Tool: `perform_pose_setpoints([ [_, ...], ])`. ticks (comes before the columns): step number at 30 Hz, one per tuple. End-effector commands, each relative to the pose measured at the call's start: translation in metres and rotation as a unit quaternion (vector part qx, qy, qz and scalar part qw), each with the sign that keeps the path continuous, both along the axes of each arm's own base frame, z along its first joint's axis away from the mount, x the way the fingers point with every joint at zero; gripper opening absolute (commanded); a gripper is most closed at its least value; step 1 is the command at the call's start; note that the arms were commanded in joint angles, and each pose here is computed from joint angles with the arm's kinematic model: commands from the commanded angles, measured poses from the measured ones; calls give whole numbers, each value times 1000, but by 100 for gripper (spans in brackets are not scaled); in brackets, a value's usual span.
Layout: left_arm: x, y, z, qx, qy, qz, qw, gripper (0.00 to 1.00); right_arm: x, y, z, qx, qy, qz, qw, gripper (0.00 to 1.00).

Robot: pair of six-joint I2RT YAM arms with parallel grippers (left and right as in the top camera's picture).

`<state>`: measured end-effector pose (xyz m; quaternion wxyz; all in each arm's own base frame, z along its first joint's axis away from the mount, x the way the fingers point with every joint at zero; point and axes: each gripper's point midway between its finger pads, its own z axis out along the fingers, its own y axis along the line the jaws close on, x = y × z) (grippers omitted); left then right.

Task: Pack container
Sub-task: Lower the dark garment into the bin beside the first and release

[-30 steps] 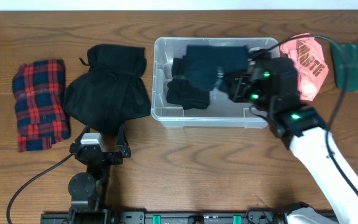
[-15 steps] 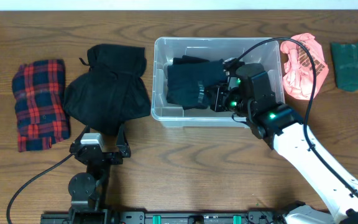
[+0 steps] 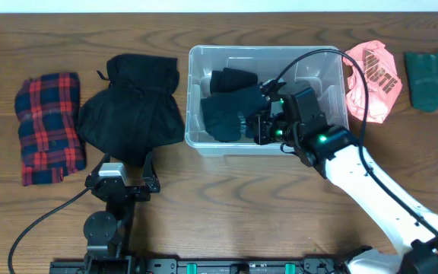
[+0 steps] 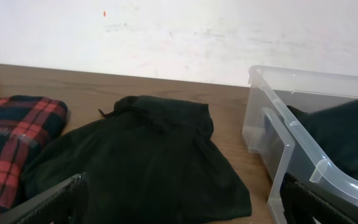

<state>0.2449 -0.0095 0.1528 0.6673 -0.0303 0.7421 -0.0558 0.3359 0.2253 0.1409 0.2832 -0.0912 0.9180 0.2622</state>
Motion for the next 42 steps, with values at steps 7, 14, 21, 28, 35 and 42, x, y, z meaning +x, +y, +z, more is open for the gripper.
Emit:
perform_pose_setpoints([
  [7,-1,-2,-15,1,23,-6,1000,98,5,18,-14,9,12,34,999,1],
  [14,-1,-2,-15,1,23,-6,1000,98,9,16,-15,3,6,24,1000,1],
  [21,-1,-2,-15,1,24,-6,1000,98,17,19,-21,2,-2,25,1000,1],
  [28,-1,-2,-15,1,23,-6,1000,98,20,21,-37,-3,10,25,1000,1],
  [35,-1,-2,-15,1,23,-6,1000,98,20,20,-50,-10,24,25,999,1],
  [42,-1,-2,-15,1,24,-6,1000,98,20,20,-66,-18,39,25,999,1],
])
